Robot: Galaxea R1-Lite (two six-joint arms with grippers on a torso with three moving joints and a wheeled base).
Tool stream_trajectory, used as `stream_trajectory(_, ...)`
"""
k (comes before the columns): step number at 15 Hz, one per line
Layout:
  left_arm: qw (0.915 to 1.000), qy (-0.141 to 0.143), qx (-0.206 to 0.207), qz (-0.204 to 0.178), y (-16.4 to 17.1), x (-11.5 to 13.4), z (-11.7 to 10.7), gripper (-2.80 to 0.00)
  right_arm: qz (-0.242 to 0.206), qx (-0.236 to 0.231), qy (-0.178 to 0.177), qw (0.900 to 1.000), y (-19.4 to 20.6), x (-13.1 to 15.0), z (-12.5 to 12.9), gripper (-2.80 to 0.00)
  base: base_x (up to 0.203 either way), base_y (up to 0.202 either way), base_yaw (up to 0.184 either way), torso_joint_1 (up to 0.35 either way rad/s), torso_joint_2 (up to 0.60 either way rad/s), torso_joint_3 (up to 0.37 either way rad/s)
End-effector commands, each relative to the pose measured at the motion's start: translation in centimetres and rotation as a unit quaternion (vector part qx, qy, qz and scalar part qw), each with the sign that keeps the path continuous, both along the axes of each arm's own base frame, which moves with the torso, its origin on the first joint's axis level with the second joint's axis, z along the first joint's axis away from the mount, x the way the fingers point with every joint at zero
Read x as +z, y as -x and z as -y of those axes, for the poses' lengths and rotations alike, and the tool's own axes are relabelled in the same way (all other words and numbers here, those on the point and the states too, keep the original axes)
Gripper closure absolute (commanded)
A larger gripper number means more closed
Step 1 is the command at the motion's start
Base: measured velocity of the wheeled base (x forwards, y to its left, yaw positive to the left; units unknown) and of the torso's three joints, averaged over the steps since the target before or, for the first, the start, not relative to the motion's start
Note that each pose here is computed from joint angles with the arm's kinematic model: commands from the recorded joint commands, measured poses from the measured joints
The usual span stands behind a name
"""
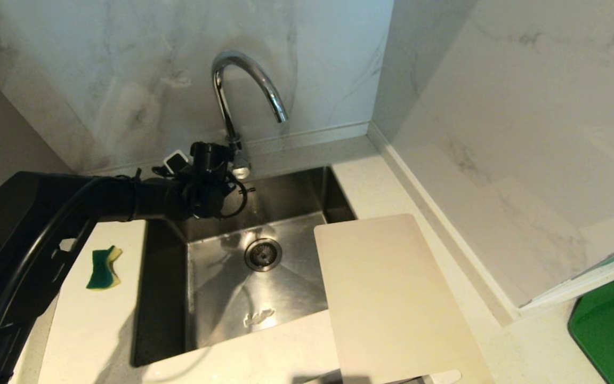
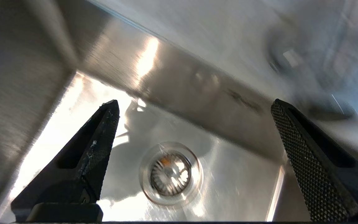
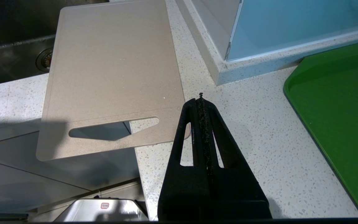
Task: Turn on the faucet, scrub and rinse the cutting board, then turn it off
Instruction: Turn on the tap
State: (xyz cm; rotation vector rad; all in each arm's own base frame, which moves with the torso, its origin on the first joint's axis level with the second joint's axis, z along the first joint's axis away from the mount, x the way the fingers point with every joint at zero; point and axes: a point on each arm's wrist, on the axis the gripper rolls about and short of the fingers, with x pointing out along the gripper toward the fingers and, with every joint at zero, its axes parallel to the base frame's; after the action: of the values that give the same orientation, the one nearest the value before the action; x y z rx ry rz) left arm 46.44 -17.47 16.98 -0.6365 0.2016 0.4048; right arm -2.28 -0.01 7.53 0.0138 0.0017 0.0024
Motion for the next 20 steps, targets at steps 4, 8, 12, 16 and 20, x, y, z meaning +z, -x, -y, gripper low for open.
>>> stream_trajectory(4,0.9999,0.008,-0.004,0.011,0.9,1.4,0.5,-2.80,-0.001,0.000,0.000,1.000,0.0,0.0,0.0,0.00,0.000,0.000,0.000,0.000,0.00,0.000)
stream_trajectory(8,0.9995,0.014,-0.020,0.022,2.5,3.1,1.3,-2.80,-0.001,0.000,0.000,1.000,0.0,0.0,0.0,0.00,0.000,0.000,0.000,0.000,0.00,0.000)
stream_trajectory(12,0.9965,0.045,-0.044,0.056,3.4,5.3,2.6,-2.80,-0.001,0.000,0.000,1.000,0.0,0.0,0.0,0.00,0.000,0.000,0.000,0.000,0.00,0.000)
stream_trajectory(16,0.9897,0.070,-0.048,0.115,2.9,6.3,2.6,-2.80,-0.001,0.000,0.000,1.000,0.0,0.0,0.0,0.00,0.000,0.000,0.000,0.000,0.00,0.000)
stream_trajectory(20,0.9900,0.031,-0.026,0.135,1.6,4.7,3.0,-2.80,-0.001,0.000,0.000,1.000,0.0,0.0,0.0,0.00,0.000,0.000,0.000,0.000,0.00,0.000)
